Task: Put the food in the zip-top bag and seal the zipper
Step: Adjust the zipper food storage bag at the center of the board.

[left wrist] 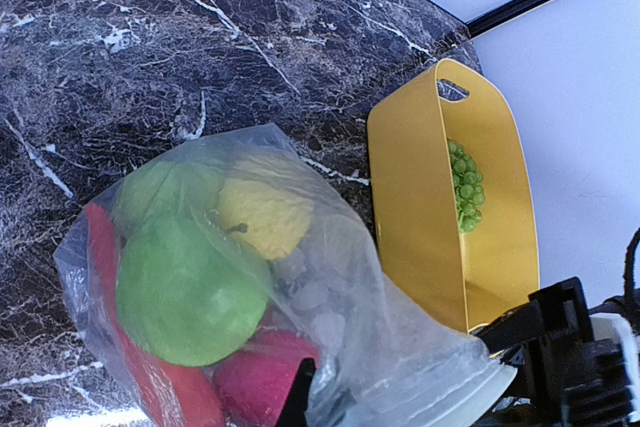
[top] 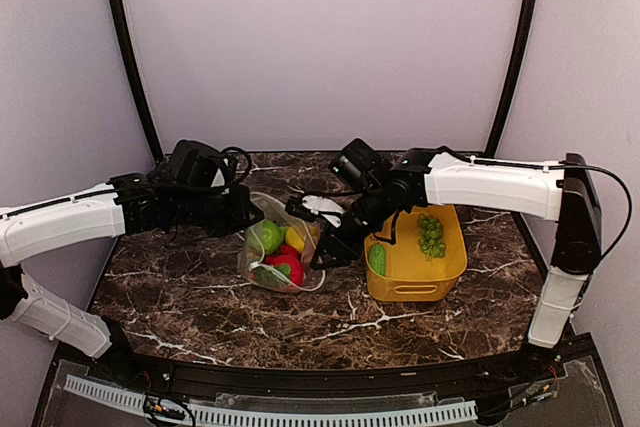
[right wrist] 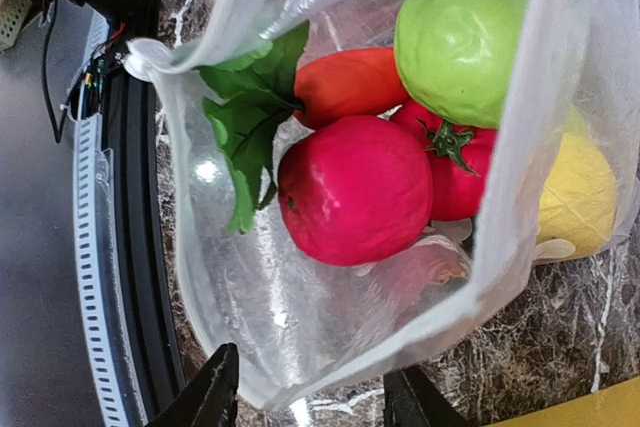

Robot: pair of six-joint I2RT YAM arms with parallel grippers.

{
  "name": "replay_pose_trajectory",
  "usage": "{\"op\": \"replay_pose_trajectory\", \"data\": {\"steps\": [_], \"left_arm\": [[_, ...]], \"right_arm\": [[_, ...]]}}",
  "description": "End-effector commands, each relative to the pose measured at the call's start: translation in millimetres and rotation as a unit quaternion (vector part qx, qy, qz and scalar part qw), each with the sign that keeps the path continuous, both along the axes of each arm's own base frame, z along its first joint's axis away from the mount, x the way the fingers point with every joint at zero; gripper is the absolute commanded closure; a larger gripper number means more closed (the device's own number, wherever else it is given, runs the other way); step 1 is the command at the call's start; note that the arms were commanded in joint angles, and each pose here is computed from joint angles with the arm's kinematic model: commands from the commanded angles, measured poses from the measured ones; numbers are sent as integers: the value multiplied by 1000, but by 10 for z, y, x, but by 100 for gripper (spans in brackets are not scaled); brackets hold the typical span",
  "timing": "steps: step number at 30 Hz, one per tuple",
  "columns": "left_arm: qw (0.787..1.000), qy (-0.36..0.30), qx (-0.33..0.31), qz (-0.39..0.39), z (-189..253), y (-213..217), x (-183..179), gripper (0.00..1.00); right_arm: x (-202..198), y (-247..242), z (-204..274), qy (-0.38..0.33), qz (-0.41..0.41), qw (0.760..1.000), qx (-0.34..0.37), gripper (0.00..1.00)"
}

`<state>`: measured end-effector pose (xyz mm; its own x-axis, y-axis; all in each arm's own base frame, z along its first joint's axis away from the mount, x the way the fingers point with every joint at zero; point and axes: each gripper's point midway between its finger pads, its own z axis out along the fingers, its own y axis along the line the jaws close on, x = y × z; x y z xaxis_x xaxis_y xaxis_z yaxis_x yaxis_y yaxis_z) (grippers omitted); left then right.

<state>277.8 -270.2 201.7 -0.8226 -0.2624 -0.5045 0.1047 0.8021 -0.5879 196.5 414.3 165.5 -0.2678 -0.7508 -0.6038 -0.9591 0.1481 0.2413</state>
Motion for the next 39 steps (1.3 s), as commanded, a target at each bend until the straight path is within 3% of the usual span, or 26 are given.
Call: {"op": "replay_pose_trajectory", "data": {"steps": [1, 6, 8, 12, 15, 28, 31, 36, 39], "left_arm": [[1000, -3, 14, -4, -13, 46, -17, 99], [1000, -13, 16, -15, 35, 42, -28, 99], [999, -19, 11, -49, 98, -45, -68, 99], [986, -62, 42, -148, 438, -177, -154, 99], [981, -80, 56, -169, 597, -162, -188, 99], [975, -18, 67, -209, 266, -206, -348, 99], [977, -13, 70, -201, 168, -198, -331, 99], [978, 4, 88, -190, -22, -178, -289, 99], [979, 1, 92, -182, -21, -161, -257, 99]], "right_arm": [[221, 30, -103, -10, -47, 999, -26, 64], [299, 37, 149, 13, -47, 999, 5, 93], [169, 91, 414, 45, -9, 998, 48, 98], [-44, 117, 987, 62, 43, 991, 112, 100], [-62, 101, 1258, 43, 48, 988, 138, 100], [358, 72, 838, 27, -24, 996, 79, 100], [429, 54, 662, 24, -40, 997, 54, 90], [554, -34, 719, 3, -51, 998, 49, 47], [579, -140, 919, -21, -41, 997, 67, 33]]}}
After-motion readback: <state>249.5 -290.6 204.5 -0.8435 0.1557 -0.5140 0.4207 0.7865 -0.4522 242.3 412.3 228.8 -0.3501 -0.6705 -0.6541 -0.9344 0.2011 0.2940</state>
